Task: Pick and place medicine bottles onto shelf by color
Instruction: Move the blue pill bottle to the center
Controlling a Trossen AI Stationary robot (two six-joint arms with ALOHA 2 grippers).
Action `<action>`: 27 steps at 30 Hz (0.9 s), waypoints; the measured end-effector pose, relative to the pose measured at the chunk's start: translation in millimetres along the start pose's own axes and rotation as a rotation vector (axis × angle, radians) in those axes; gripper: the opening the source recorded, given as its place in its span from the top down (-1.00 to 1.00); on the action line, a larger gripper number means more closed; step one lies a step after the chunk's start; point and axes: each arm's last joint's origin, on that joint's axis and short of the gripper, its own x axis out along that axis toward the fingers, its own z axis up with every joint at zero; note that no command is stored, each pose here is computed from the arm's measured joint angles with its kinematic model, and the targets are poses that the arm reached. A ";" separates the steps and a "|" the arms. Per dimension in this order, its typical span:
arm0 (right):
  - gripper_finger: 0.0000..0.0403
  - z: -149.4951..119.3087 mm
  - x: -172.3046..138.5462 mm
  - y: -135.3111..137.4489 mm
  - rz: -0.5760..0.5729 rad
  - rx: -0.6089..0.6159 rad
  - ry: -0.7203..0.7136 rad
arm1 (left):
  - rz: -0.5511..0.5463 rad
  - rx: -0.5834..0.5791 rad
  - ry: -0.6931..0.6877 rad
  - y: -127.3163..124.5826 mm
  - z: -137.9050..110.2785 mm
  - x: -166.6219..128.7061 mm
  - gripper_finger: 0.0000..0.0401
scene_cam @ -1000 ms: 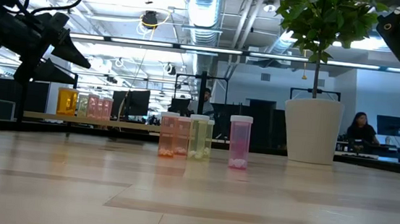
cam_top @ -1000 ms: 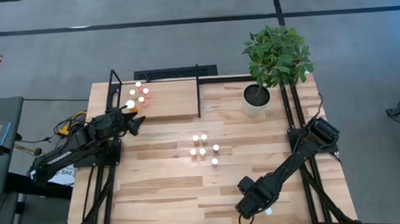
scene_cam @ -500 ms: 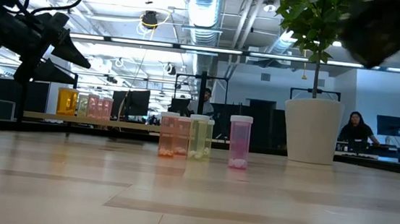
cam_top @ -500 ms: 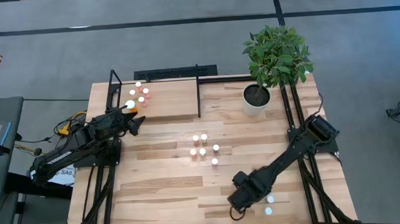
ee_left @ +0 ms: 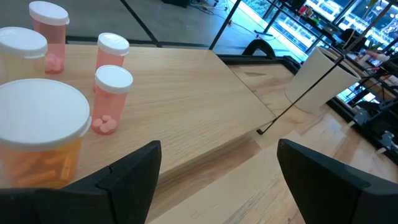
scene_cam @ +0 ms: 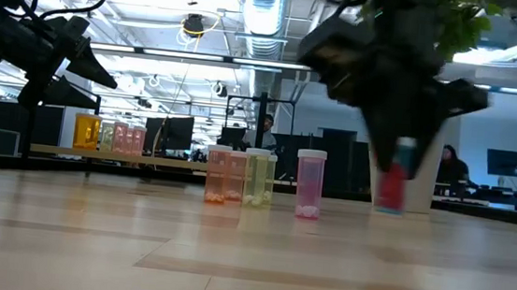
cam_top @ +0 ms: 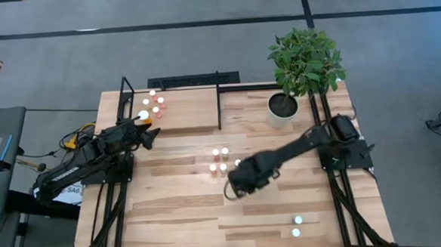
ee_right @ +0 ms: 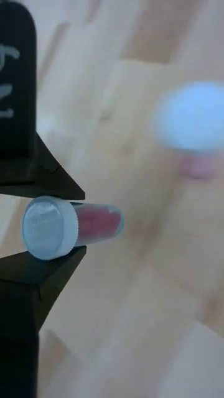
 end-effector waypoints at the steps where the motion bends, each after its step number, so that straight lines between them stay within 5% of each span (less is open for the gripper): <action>1: 0.35 7.6 -1.1 -1.1 0.004 0.020 -0.003 | 0.000 0.000 0.000 0.0 0.0 0.0 -0.54; 7: 0.35 35.4 -5.3 -7.0 0.016 0.097 -0.011 | 0.000 0.000 0.000 0.0 0.0 0.0 -0.54; 27: 0.33 64.8 0.4 -9.9 0.046 0.222 -0.006 | 0.000 0.000 0.000 0.0 0.1 -0.1 -0.54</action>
